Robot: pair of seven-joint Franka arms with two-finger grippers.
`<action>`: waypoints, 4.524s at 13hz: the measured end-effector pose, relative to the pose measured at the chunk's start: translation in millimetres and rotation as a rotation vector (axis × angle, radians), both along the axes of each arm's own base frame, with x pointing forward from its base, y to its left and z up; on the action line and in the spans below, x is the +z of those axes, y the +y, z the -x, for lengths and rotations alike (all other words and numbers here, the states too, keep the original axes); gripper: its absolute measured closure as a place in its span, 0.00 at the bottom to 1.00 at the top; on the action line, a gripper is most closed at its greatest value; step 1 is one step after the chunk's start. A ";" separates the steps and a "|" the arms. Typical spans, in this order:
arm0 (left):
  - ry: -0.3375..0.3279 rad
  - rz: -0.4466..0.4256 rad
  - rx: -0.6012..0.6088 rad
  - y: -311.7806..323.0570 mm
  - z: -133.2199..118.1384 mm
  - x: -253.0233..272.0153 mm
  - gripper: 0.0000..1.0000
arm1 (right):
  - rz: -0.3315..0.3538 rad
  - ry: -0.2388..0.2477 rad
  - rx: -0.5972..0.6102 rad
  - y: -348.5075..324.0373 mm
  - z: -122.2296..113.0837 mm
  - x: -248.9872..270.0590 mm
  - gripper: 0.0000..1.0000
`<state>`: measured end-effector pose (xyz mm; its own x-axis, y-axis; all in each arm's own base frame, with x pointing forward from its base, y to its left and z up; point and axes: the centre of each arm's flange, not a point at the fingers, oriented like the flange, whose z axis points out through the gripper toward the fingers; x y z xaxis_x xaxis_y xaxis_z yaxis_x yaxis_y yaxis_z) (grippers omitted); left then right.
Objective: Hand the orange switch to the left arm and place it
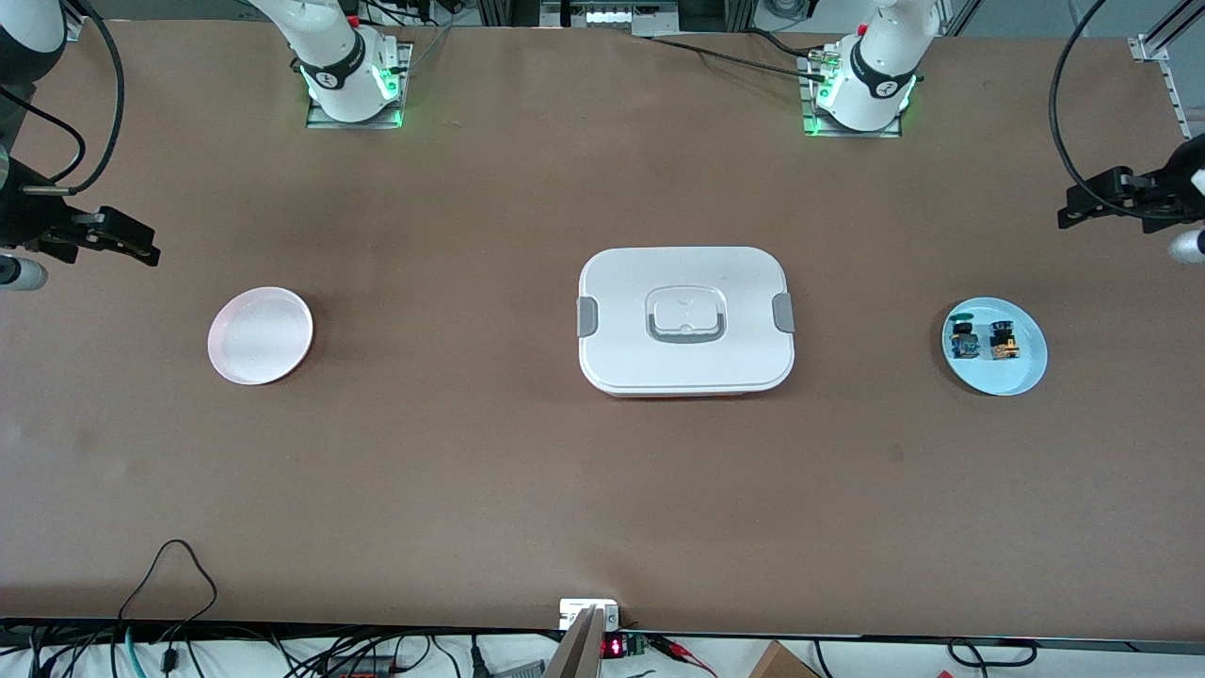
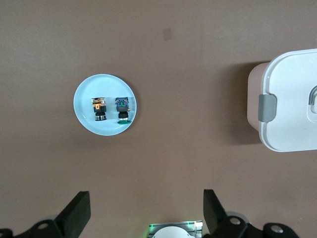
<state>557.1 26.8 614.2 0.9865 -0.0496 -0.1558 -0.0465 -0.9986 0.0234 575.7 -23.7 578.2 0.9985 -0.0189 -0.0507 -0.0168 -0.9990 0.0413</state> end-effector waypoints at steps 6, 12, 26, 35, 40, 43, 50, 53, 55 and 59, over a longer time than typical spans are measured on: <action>0.011 0.006 -0.025 -16.4 -0.3 -6.3 0.00 | 0.001 0.007 -0.007 -3.7 1.5 3.6 0.00; 0.011 -0.024 -0.008 -17.3 5.4 -36.1 0.00 | 0.001 0.008 -0.007 -3.8 1.8 3.9 0.00; -0.062 -0.032 0.048 11.0 13.6 -39.1 0.00 | 0.000 0.025 -0.003 -1.2 3.6 2.7 0.00; -0.080 -0.033 0.066 20.9 12.5 -31.0 0.00 | 0.000 0.025 -0.001 0.0 3.5 2.7 0.00; -0.084 -0.033 0.067 21.6 12.3 -29.2 0.00 | -0.003 0.029 0.033 -0.8 3.8 2.5 0.00; -0.087 -0.034 0.075 26.1 12.5 -27.6 0.00 | -0.003 0.032 0.034 -0.8 4.1 2.3 0.00; -0.088 -0.034 0.081 29.1 12.4 -27.2 0.00 | -0.006 0.077 0.036 1.8 18.4 11.2 0.00; -0.088 -0.034 0.081 29.1 12.3 -27.3 0.00 | -0.006 0.069 0.042 4.8 23.5 15.0 0.00; -0.088 -0.034 0.081 29.1 12.3 -27.3 0.00 | -0.006 0.059 0.043 4.9 29.2 12.8 0.00; -0.085 -0.034 0.078 28.5 11.5 -28.8 0.00 | -0.005 0.025 0.045 5.3 40.4 8.0 0.00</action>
